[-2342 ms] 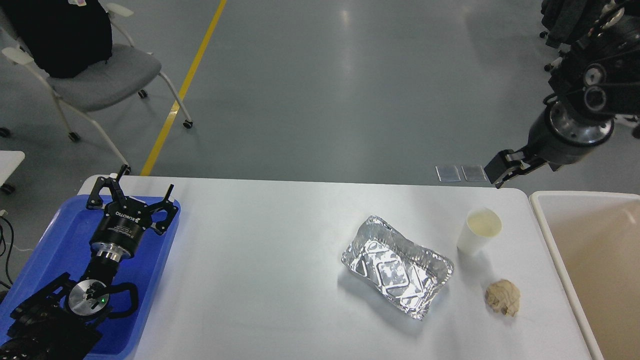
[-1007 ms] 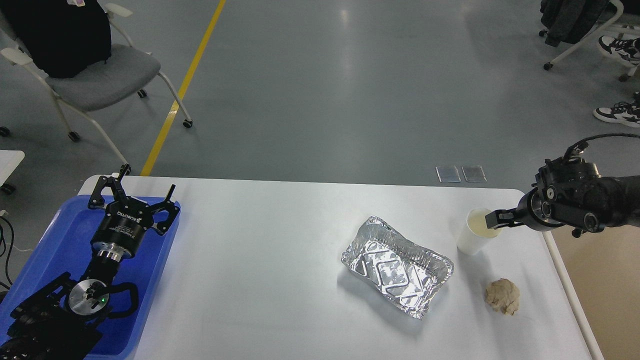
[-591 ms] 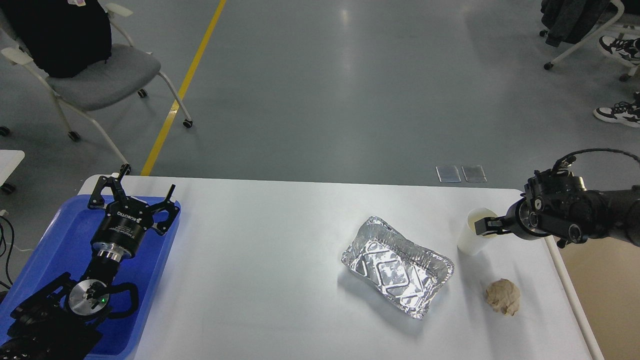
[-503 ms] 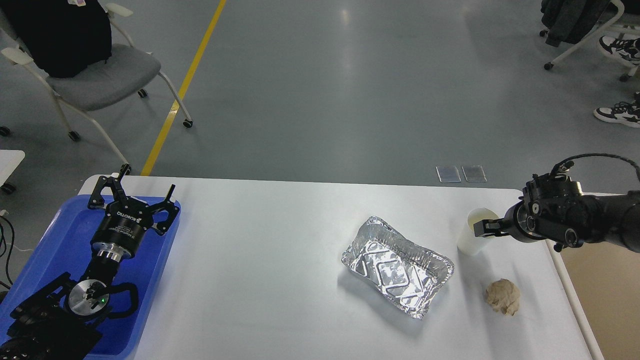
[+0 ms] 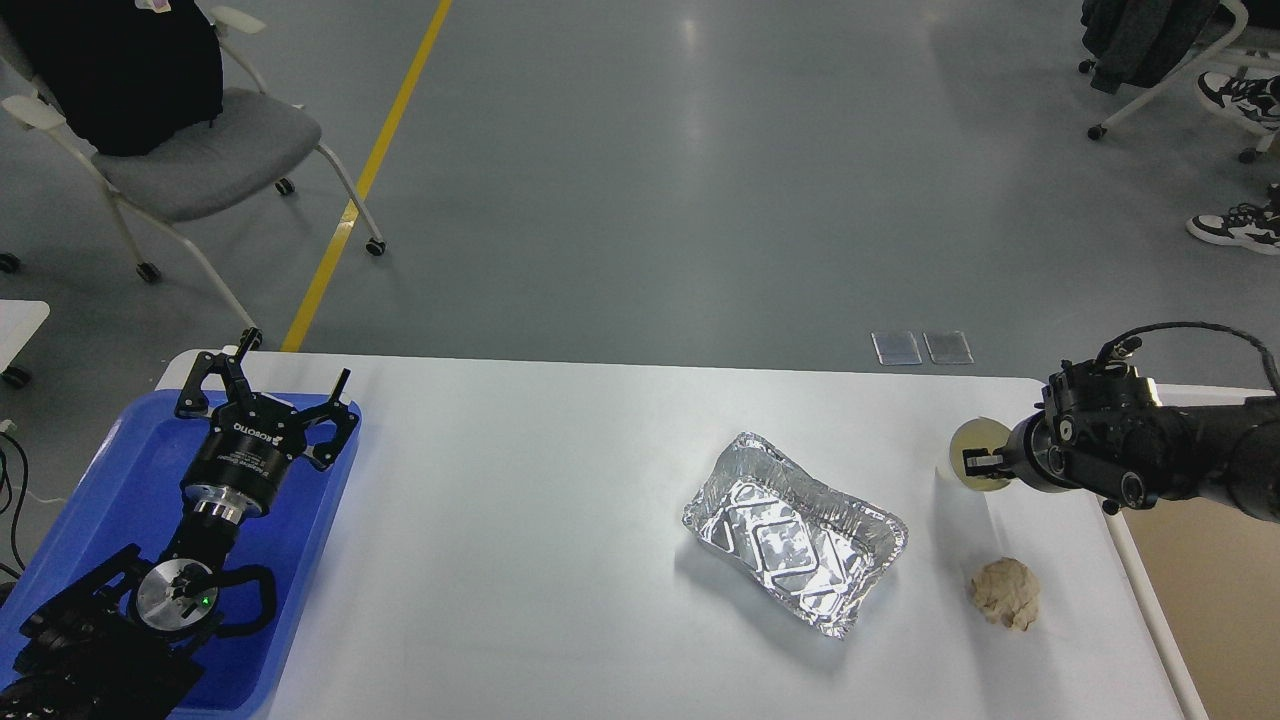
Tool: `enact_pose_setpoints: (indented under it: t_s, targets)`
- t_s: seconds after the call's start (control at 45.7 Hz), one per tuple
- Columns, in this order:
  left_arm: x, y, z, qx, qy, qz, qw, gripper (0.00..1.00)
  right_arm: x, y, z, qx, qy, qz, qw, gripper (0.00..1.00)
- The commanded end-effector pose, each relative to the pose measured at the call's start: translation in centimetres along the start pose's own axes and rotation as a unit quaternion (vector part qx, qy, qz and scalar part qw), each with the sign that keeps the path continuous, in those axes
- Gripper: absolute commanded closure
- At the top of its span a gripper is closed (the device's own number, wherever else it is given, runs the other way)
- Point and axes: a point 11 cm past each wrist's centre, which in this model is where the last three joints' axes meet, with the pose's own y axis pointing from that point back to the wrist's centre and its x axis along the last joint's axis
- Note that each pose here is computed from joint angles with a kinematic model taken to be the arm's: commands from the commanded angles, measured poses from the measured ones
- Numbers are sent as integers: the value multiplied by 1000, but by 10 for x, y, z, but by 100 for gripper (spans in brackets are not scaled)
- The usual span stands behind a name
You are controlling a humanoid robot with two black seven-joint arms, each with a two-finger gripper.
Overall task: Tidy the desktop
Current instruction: 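Close the right gripper around the rim of the paper cup, then lift the paper cup and carry it toward the beige bin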
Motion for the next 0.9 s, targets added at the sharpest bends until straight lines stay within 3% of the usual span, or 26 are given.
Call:
enact_pose_setpoints:
  t_s: [0.0, 0.547, 0.875]
  targets:
    - [0, 0, 0, 0, 0, 0, 1000, 1, 1, 0, 0, 0, 4, 0, 1000, 100]
    - [0, 0, 0, 0, 0, 0, 1000, 1, 19, 13, -5, 15, 0, 10, 1000, 100]
    - [0, 0, 1, 0, 0, 0, 1000, 1, 79, 84, 11, 25, 11, 16, 1000, 100]
